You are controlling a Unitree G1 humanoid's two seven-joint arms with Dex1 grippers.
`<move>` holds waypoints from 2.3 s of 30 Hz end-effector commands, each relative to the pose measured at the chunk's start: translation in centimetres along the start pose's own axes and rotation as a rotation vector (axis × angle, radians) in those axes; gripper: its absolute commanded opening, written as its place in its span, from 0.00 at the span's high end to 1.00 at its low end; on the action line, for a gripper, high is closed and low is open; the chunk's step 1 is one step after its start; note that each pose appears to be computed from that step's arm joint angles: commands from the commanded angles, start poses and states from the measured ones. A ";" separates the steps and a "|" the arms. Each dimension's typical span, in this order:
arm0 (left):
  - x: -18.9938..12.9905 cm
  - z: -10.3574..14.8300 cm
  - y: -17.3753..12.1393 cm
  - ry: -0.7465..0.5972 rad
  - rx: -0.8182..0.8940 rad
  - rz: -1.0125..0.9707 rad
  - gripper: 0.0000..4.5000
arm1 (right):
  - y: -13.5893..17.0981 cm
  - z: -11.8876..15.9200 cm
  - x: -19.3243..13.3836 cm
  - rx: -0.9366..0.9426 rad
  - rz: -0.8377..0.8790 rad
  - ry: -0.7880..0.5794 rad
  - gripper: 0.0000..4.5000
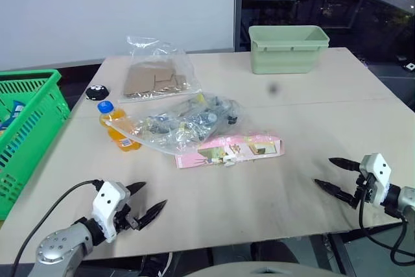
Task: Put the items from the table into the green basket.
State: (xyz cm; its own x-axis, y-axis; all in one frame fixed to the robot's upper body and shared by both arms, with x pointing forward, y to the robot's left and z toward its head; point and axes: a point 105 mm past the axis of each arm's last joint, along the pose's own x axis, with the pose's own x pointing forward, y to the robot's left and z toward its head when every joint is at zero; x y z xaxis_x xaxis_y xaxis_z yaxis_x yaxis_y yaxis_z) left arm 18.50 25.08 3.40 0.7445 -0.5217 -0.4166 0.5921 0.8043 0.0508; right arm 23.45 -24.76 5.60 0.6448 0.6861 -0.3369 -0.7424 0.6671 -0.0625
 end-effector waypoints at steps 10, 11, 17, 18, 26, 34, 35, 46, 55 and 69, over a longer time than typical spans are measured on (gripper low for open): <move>0.3 1.9 -0.8 -0.080 0.025 -0.025 0.01 | -1.1 1.1 -0.3 -0.053 -0.017 -0.024 0.00; 0.3 2.0 -0.9 -0.084 0.024 -0.028 0.01 | -1.2 1.2 -0.2 -0.054 -0.017 -0.025 0.00; 0.4 2.3 -1.1 -0.100 0.015 -0.029 0.01 | -1.3 2.2 0.2 -0.075 -0.013 -0.039 0.00; 0.4 2.4 -1.1 -0.104 0.016 -0.027 0.01 | -1.2 2.3 0.3 -0.079 -0.009 -0.042 0.00; -1.5 5.7 -1.1 -0.220 -0.054 -0.078 0.01 | 0.6 7.1 3.6 -0.226 0.137 -0.131 0.00; -6.3 9.2 -2.5 -0.367 -0.033 0.000 0.01 | 7.7 14.3 11.2 -0.558 0.468 -0.313 0.00; -6.7 9.4 -2.6 -0.374 -0.037 0.015 0.01 | 8.0 14.6 11.7 -0.571 0.481 -0.323 0.00; -8.6 8.7 -4.4 -0.357 -0.057 0.100 0.01 | 10.0 17.7 19.6 -0.782 0.498 -0.375 0.00; -8.1 8.5 -3.5 -0.397 -0.071 0.154 0.00 | 9.8 19.5 19.3 -0.718 0.464 -0.453 0.83; -7.1 9.2 -3.0 -0.419 -0.049 0.118 0.00 | 7.7 24.2 18.4 -0.600 0.285 -0.634 1.00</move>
State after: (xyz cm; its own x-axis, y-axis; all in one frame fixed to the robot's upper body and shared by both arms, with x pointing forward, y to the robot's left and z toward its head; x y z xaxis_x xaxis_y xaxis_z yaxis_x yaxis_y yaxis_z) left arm 14.19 23.82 14.20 0.8775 -0.4795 -0.0118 0.4796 0.8774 0.0127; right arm 33.17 0.51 17.41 0.2309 0.9730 0.0030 -0.7963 0.1908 -0.5740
